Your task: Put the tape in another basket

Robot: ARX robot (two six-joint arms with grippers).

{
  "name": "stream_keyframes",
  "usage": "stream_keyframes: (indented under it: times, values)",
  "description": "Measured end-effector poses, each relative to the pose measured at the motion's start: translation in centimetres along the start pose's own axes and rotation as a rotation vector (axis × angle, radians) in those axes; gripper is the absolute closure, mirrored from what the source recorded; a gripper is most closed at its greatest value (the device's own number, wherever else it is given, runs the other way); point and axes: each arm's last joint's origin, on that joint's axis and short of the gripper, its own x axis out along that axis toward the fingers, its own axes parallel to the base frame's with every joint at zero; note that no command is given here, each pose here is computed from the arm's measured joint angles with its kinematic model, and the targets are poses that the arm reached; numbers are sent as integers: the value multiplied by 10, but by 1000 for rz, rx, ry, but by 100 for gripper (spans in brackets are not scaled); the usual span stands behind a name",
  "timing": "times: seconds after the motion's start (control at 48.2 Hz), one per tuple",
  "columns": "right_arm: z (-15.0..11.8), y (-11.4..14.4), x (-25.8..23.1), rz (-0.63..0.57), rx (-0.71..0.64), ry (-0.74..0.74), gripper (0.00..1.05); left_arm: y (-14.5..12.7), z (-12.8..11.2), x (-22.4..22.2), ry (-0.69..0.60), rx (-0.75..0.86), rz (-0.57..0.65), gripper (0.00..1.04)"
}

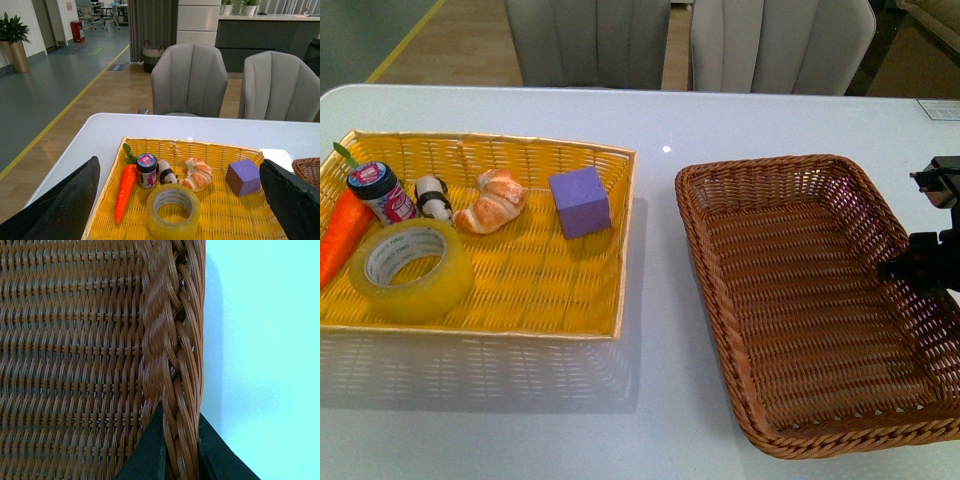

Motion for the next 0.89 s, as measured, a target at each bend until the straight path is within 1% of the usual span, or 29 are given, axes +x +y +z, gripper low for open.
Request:
stream_keyframes:
  times: [0.083,0.187,0.519,0.726,0.747,0.789,0.851,0.893]
  values:
    - [1,4,0,-9,18,8,100,0,0,0,0,0,0,9]
    - [1,14,-1,-6,78,17,100,0,0,0,0,0,0,9]
    - [4,39,0,6,202,31,100,0,0,0,0,0,0,9]
    - [4,47,0,19,270,33,100,0,0,0,0,0,0,9]
    - [4,47,0,19,270,30,99,0,0,0,0,0,0,9]
    - [4,48,0,20,278,22,90,0,0,0,0,0,0,9]
    - [3,46,0,14,282,16,79,0,0,0,0,0,0,9]
    - [3,44,-1,12,285,13,74,0,0,0,0,0,0,9]
